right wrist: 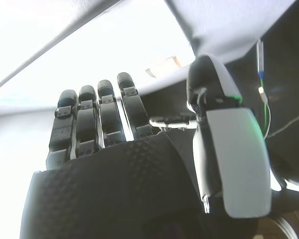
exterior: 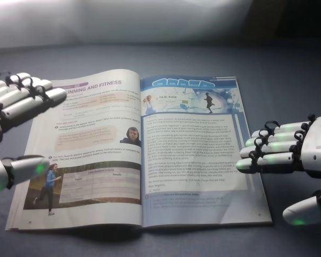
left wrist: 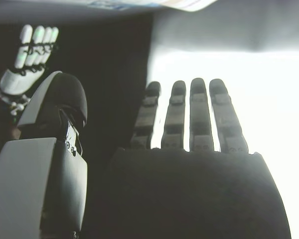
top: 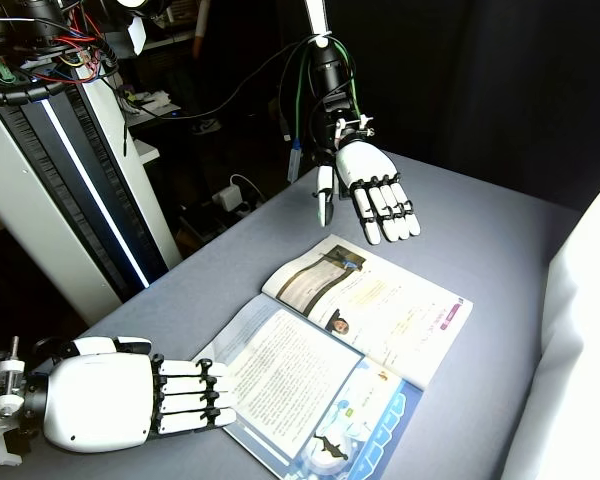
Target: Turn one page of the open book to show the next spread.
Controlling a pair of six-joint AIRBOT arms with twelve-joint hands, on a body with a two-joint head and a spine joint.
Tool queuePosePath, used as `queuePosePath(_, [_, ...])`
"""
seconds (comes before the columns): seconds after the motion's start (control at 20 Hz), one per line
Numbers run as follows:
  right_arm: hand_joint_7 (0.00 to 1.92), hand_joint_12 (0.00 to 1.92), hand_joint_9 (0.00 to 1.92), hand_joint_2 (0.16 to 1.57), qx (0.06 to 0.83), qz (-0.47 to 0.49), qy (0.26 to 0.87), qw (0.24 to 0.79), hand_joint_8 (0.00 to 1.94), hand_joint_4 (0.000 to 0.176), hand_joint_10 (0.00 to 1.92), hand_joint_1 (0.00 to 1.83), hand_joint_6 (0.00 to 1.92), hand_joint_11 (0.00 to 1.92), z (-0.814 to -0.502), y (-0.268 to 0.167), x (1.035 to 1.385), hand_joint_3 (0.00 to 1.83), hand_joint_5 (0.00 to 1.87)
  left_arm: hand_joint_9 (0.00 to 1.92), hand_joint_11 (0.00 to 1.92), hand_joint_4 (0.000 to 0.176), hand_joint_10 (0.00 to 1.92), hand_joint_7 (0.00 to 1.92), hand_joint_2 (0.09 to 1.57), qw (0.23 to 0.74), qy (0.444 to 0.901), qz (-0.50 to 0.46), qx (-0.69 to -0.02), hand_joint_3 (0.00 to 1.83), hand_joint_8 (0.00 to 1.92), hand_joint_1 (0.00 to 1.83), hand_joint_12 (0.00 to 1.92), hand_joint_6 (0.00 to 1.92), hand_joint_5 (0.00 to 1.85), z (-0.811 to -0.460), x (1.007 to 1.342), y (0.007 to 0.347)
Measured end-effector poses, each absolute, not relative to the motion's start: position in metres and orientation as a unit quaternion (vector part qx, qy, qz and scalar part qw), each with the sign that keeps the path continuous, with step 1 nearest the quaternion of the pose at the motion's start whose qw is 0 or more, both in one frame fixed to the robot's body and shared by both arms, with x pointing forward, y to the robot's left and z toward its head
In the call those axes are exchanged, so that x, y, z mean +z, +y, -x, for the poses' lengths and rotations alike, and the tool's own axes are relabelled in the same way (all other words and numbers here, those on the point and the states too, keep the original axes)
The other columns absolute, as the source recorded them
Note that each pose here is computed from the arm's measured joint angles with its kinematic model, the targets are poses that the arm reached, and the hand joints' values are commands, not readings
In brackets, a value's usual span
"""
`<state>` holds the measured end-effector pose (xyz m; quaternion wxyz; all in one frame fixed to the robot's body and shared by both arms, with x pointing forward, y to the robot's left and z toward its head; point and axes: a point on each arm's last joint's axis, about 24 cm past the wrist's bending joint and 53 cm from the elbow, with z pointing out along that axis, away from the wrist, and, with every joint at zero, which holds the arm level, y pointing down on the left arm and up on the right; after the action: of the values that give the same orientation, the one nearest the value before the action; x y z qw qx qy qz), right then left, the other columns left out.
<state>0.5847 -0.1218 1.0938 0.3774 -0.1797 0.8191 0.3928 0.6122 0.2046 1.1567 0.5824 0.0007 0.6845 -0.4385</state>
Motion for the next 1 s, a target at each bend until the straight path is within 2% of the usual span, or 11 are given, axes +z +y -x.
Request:
queuePosePath(0.3, [0.0,0.0,0.0,1.26,0.396,0.18,0.825,0.361,0.0,0.0,0.0,0.01,0.01,0.0,-0.583,-0.114,1.083,0.0,0.08,0.0,0.0,0.071,0.0,0.0,1.33,0.585,0.681,0.0,-0.44,0.0,0.0,0.21,0.1,0.01,0.02,-0.612,1.159,0.205])
queuePosePath(0.35, [0.0,0.0,0.0,1.26,0.395,0.182,0.826,0.359,0.0,0.0,0.0,0.01,0.01,0.0,-0.583,-0.113,1.08,0.0,0.08,0.0,0.0,0.084,0.0,0.0,1.33,0.586,0.68,0.001,-0.44,0.0,0.0,0.21,0.05,0.0,0.02,-0.612,1.159,0.205])
queuePosePath(0.45, [0.01,0.0,0.0,1.25,0.398,0.181,0.828,0.351,0.0,0.0,0.0,0.0,0.01,0.0,-0.583,-0.109,1.076,0.0,0.09,0.0,0.0,0.087,0.0,0.0,1.33,0.586,0.679,0.0,-0.441,0.0,0.0,0.18,0.1,0.0,0.01,-0.612,1.16,0.205])
queuePosePath(0.55, [0.0,0.0,0.0,1.25,0.399,0.179,0.831,0.343,0.0,0.0,0.0,0.0,0.0,0.0,-0.584,-0.106,1.07,0.0,0.07,0.0,0.0,0.11,0.0,0.0,1.34,0.587,0.679,0.0,-0.442,0.0,0.0,0.16,0.01,0.0,0.0,-0.612,1.16,0.205])
queuePosePath(0.65, [0.0,0.0,0.0,1.25,0.397,0.183,0.833,0.338,0.0,0.0,0.0,0.0,0.0,0.0,-0.581,-0.104,1.065,0.0,0.06,0.0,0.0,0.099,0.0,0.0,1.34,0.587,0.678,0.0,-0.442,0.0,0.0,0.15,0.0,0.0,0.01,-0.612,1.161,0.205])
queuePosePath(0.75, [0.0,0.0,0.0,1.24,0.401,0.185,0.832,0.336,0.0,0.0,0.0,0.0,0.0,0.0,-0.581,-0.1,1.063,0.0,0.04,0.0,0.0,0.059,0.0,0.0,1.34,0.588,0.676,0.001,-0.443,0.0,0.0,0.13,0.0,0.01,0.03,-0.612,1.162,0.205])
queuePosePath(0.8, [0.0,0.0,0.0,1.23,0.402,0.186,0.831,0.335,0.0,0.0,0.0,0.0,0.0,0.0,-0.582,-0.099,1.062,0.0,0.02,0.0,0.0,0.057,0.0,0.0,1.34,0.589,0.674,0.0,-0.445,0.0,0.0,0.12,0.0,0.01,0.03,-0.611,1.163,0.205])
queuePosePath(0.85, [0.0,0.0,0.0,1.24,0.404,0.186,0.83,0.335,0.0,0.0,0.0,0.0,0.01,0.0,-0.582,-0.097,1.061,0.0,0.03,0.0,0.0,0.074,0.0,0.0,1.34,0.591,0.674,0.0,-0.444,0.0,0.0,0.12,0.0,0.0,0.02,-0.611,1.165,0.205])
queuePosePath(0.9, [0.0,0.0,0.0,1.24,0.406,0.187,0.83,0.334,0.0,0.0,0.0,0.0,0.01,0.0,-0.583,-0.096,1.061,0.0,0.03,0.0,0.0,0.078,0.0,0.0,1.34,0.591,0.673,0.001,-0.444,0.0,0.0,0.12,0.0,0.0,0.01,-0.611,1.166,0.206])
queuePosePath(0.95, [0.0,0.0,0.0,1.24,0.41,0.188,0.829,0.332,0.0,0.0,0.0,0.0,0.01,0.0,-0.582,-0.092,1.06,0.0,0.03,0.0,0.0,0.072,0.0,0.0,1.34,0.596,0.67,0.0,-0.443,0.0,0.0,0.14,0.0,0.0,0.02,-0.611,1.169,0.208])
queuePosePath(1.0, [0.0,0.0,0.0,1.24,0.413,0.188,0.827,0.331,0.0,0.0,0.0,0.0,0.01,0.0,-0.582,-0.09,1.059,0.0,0.04,0.0,0.02,0.037,0.0,0.0,1.34,0.599,0.667,0.004,-0.442,0.0,0.0,0.14,0.01,0.01,0.04,-0.612,1.17,0.21])
